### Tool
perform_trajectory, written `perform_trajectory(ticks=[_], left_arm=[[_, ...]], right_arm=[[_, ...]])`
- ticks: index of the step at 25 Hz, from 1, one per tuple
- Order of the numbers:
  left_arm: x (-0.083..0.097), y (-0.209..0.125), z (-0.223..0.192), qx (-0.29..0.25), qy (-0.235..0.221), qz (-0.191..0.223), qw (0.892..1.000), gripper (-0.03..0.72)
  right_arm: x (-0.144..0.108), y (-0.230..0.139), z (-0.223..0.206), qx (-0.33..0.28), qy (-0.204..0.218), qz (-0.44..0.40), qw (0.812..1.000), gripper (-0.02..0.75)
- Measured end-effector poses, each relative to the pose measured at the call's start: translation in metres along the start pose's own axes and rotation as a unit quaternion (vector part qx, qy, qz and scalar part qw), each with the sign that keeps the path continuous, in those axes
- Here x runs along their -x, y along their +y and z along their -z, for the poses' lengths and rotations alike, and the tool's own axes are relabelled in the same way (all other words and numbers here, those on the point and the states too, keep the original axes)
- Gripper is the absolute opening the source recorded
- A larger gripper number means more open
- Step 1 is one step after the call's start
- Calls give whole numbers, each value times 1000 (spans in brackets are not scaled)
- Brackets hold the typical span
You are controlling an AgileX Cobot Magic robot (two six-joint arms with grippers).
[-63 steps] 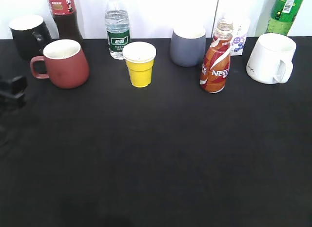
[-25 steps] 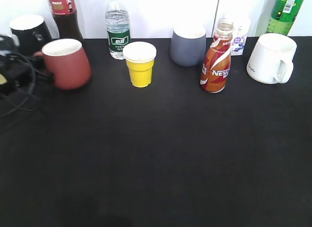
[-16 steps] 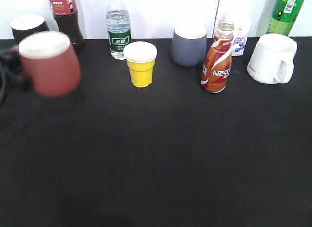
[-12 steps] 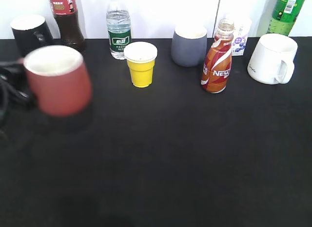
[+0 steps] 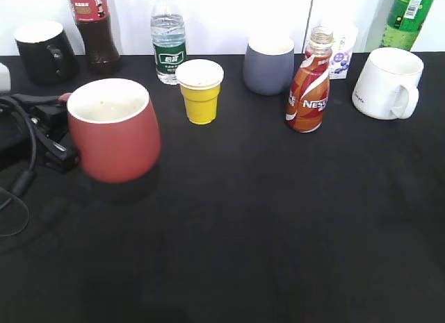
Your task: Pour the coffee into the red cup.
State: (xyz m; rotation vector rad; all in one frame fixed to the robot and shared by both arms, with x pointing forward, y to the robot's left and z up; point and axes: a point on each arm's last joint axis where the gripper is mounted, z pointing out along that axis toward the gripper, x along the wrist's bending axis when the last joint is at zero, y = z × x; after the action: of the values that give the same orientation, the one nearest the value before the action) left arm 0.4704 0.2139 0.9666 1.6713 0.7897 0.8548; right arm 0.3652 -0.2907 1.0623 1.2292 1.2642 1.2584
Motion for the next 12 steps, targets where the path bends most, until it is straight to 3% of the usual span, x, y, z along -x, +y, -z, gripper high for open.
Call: perform_trajectory(ticks=[5, 12], left_arm=[[0, 0, 0, 0, 0, 0, 1000, 46], [0, 0, 0, 0, 0, 0, 1000, 46]], right_arm=[[0, -26, -67, 16, -2, 21, 1000, 538], [-45, -85, -104, -68, 119, 57, 989, 537]])
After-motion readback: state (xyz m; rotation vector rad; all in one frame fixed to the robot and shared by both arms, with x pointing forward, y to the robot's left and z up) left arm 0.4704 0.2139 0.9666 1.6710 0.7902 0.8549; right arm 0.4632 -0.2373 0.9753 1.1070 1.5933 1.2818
